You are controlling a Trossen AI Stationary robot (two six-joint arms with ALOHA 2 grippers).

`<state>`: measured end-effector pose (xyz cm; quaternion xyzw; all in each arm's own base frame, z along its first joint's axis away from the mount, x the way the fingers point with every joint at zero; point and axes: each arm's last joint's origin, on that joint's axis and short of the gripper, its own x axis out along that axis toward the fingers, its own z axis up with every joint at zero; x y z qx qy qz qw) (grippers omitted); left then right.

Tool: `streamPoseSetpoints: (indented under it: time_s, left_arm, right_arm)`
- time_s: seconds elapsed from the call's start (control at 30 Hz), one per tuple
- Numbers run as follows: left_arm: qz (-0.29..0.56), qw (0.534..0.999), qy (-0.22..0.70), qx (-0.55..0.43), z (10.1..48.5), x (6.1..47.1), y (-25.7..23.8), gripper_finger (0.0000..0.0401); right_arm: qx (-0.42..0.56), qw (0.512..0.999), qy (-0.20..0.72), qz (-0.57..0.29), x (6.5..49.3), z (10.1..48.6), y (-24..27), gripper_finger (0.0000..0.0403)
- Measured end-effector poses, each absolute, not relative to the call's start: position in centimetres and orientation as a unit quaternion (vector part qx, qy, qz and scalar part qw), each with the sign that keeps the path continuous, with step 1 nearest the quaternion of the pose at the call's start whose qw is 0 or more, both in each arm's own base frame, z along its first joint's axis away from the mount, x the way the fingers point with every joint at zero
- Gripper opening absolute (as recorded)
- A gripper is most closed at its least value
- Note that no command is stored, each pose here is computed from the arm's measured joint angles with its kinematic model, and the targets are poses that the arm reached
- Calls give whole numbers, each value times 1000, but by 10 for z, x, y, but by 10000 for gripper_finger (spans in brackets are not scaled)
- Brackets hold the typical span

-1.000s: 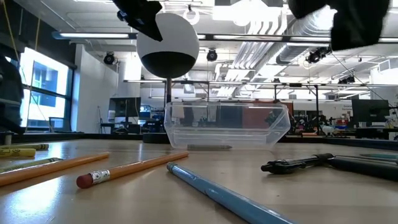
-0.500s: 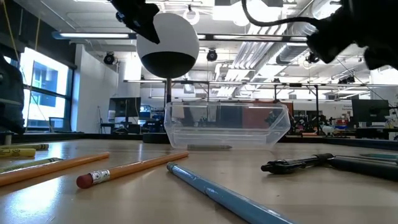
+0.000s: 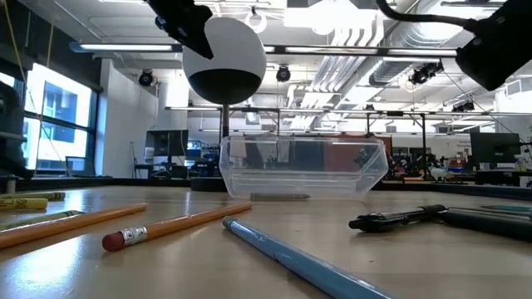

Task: Pick & place school supplies into a supply box
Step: Put the green scissors into the transparent supply box

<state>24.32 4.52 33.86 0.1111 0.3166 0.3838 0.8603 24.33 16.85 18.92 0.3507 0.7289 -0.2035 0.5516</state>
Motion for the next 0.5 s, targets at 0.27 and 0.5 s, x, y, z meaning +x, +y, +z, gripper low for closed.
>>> streamPoseSetpoints:
  time_s: [0.27, 0.5]
  left_arm:
    - [367, 868, 318, 104, 338, 244, 44, 159]
    - [363, 870, 318, 103, 338, 244, 44, 159]
  right_arm:
    - [356, 574, 709, -201, 249, 177, 182, 100]
    - [338, 538, 743, -210, 253, 151, 185, 100]
